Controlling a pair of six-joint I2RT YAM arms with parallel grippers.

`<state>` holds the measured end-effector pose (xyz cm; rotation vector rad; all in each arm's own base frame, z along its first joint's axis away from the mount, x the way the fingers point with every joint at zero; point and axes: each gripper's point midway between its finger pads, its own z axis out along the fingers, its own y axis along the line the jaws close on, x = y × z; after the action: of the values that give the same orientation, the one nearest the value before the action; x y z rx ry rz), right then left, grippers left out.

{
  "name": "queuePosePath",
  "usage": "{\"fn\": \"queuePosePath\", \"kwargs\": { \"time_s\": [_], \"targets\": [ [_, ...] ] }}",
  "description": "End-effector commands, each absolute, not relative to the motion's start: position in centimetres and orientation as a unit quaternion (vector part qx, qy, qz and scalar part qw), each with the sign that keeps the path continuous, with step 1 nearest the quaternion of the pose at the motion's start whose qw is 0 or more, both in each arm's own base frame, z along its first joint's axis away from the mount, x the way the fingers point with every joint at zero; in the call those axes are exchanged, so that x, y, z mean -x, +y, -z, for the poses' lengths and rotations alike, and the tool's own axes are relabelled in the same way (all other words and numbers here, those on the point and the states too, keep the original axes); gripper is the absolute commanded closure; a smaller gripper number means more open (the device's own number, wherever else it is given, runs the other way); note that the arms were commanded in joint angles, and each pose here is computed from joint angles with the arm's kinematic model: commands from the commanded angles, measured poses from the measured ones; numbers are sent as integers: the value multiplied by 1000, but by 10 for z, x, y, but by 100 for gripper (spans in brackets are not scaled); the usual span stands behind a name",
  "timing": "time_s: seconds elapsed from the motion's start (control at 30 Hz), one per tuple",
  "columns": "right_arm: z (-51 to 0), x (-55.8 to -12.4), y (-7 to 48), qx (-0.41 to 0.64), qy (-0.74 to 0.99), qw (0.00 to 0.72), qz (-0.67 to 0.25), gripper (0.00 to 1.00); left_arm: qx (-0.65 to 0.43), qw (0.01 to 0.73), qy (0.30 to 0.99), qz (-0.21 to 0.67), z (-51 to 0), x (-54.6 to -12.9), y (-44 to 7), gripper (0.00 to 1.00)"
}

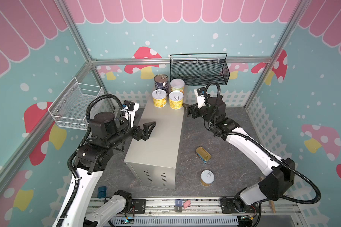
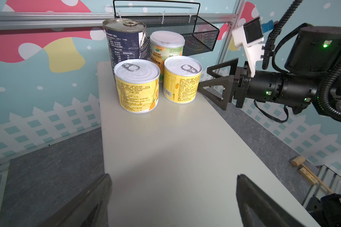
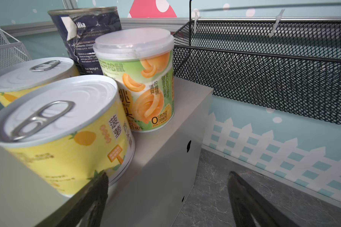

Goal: Place and organize the canned foods onto the counter

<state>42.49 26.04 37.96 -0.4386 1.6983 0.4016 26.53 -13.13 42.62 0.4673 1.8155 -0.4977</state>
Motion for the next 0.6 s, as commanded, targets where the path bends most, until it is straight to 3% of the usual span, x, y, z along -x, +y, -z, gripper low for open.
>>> {"fn": "queuePosePath", "kwargs": {
  "time_s": [0.0, 0.57],
  "targets": [
    [-389, -429, 261, 192, 732, 630, -175, 5, -202, 567, 769, 216, -426, -266, -132, 1],
    [-387, -428, 258, 192, 733, 629, -172, 4, -201, 566, 769, 217, -426, -266, -132, 0]
  ]
}}
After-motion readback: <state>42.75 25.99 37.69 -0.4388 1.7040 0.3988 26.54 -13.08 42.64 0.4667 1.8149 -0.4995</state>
